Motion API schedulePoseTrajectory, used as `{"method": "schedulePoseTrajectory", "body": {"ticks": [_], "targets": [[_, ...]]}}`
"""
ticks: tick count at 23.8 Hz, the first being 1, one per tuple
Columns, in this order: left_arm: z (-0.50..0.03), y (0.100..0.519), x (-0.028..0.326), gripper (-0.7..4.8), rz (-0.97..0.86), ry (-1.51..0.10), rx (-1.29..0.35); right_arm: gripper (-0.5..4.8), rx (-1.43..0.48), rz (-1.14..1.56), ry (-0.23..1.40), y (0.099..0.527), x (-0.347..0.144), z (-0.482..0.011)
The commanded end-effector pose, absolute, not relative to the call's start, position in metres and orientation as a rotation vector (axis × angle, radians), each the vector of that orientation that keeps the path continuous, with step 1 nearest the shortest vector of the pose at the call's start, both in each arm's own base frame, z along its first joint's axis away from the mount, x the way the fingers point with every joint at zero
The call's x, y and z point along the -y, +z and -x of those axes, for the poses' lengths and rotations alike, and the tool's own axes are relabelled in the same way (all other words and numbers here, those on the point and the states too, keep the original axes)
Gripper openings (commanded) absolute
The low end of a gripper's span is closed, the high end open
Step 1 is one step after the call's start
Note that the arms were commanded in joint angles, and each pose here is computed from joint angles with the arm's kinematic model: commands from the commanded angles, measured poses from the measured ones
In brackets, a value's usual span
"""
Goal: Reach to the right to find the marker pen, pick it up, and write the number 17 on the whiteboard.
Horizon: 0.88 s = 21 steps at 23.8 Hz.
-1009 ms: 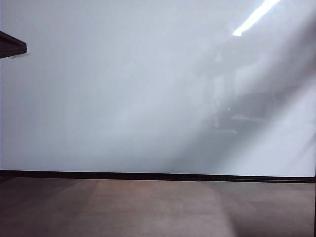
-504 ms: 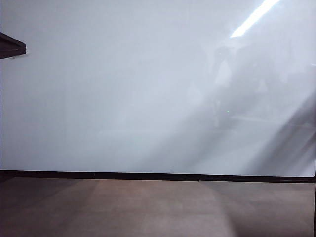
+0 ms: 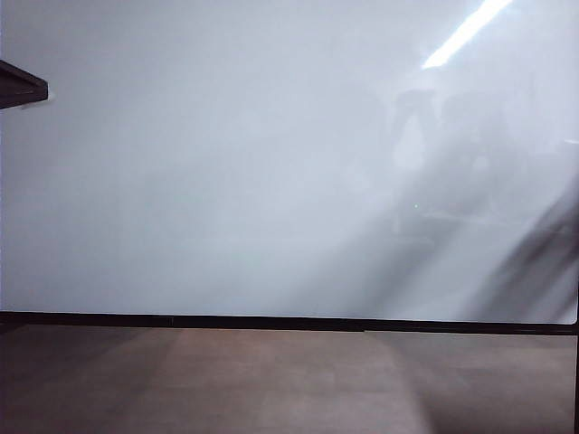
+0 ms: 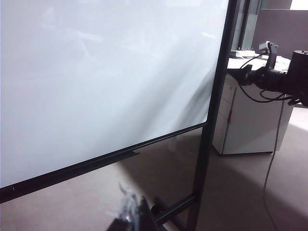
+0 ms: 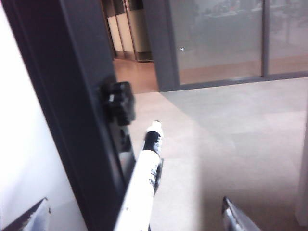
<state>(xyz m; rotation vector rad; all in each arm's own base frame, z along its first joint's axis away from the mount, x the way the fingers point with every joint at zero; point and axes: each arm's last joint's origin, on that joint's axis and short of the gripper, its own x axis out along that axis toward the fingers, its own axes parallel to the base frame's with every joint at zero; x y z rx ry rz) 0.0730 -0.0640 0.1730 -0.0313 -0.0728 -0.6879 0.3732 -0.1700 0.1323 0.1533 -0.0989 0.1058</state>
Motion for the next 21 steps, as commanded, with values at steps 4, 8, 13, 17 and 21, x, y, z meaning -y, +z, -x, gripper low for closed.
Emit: {"method": "schedulePoseTrajectory", "body": {"ticks": [4, 8, 13, 17, 21], "targets": [[-0.073, 0.174, 0.064, -0.05, 0.037, -0.691, 0.081, 4.08, 0.125, -0.107, 0.079, 0.137, 0.169, -0.376], [-0.073, 0.174, 0.064, -0.05, 0.037, -0.692, 0.081, 3.86, 0.106, -0.085, 0.087, 0.135, 0.161, -0.381], [-0.073, 0.174, 0.064, -0.05, 0.037, -0.691, 0.081, 3.01, 0.099, -0.076, 0.093, 0.136, 0.159, -0.384], [-0.073, 0.174, 0.064, -0.05, 0.037, -0.692, 0.081, 2.24, 0.099, -0.076, 0.093, 0.136, 0.159, -0.384], [-0.073, 0.174, 0.064, -0.05, 0.037, -0.691, 0.081, 2.05, 0.089, -0.081, 0.092, 0.135, 0.159, -0.384]]}}
